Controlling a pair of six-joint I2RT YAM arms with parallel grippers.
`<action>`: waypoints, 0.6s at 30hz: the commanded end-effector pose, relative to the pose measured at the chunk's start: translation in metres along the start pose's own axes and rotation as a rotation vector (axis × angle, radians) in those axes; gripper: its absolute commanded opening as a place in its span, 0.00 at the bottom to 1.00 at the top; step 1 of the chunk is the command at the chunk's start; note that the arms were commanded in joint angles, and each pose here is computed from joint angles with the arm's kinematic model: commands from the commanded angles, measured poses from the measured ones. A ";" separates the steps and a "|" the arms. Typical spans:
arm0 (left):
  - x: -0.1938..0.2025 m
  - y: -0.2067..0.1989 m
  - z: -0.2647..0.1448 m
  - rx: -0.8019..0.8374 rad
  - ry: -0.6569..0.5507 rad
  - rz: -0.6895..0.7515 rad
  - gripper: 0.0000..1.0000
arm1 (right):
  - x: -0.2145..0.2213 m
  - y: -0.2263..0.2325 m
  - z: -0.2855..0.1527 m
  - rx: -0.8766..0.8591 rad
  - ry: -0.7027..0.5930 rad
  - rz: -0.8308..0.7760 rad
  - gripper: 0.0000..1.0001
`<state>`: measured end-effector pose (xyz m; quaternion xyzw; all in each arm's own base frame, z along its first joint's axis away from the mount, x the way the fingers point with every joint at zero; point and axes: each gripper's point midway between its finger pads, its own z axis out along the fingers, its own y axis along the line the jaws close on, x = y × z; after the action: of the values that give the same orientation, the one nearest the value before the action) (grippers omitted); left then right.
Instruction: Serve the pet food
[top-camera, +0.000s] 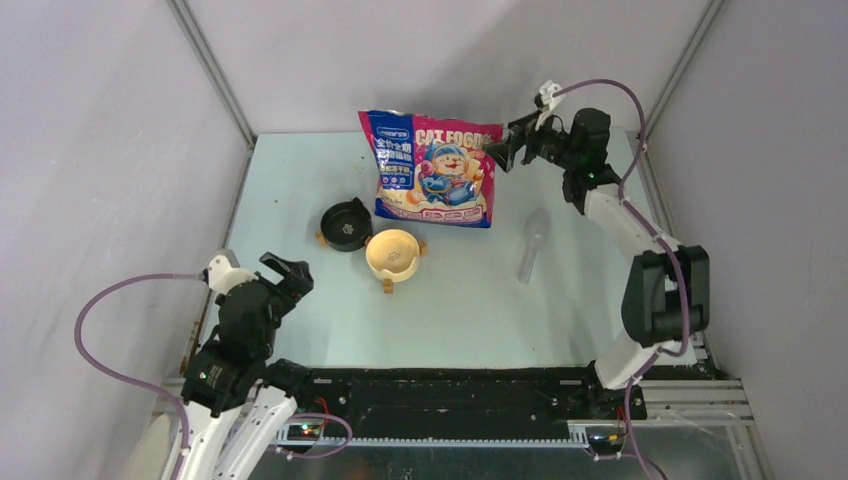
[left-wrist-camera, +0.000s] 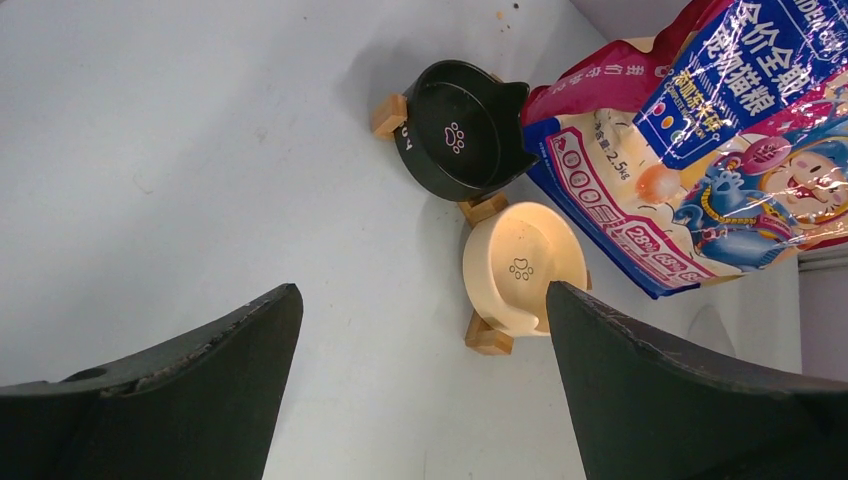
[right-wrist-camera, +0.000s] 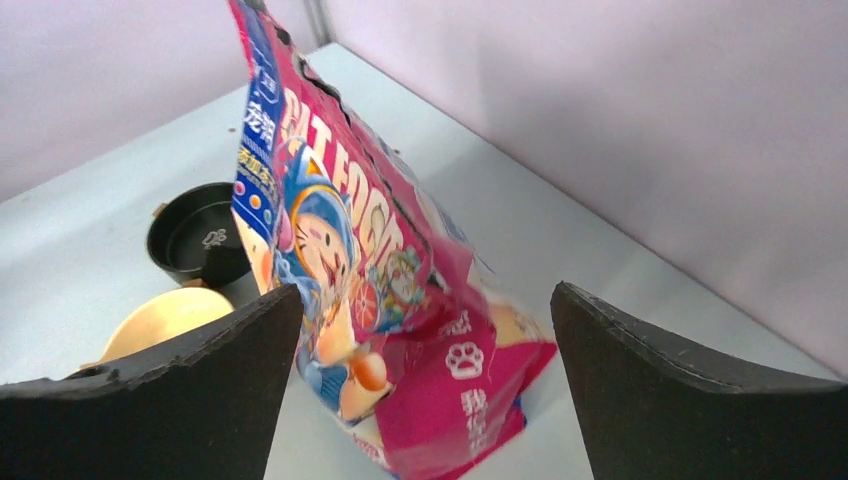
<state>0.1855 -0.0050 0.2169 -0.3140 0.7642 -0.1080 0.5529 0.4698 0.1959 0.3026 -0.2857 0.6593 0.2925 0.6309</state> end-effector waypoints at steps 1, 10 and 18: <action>-0.001 -0.005 0.003 0.011 -0.001 0.023 0.99 | -0.035 0.020 0.018 -0.239 -0.109 -0.054 0.99; 0.001 -0.003 0.004 -0.001 0.011 0.030 0.99 | -0.010 0.017 0.065 -0.387 -0.015 0.071 0.84; 0.004 -0.002 0.005 -0.010 0.019 0.029 0.99 | 0.025 0.005 0.070 -0.256 0.087 0.102 0.02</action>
<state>0.1877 -0.0076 0.2133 -0.3082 0.7726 -0.1046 0.5451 0.5079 0.2559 0.2728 -0.3543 0.6392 0.4205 0.5376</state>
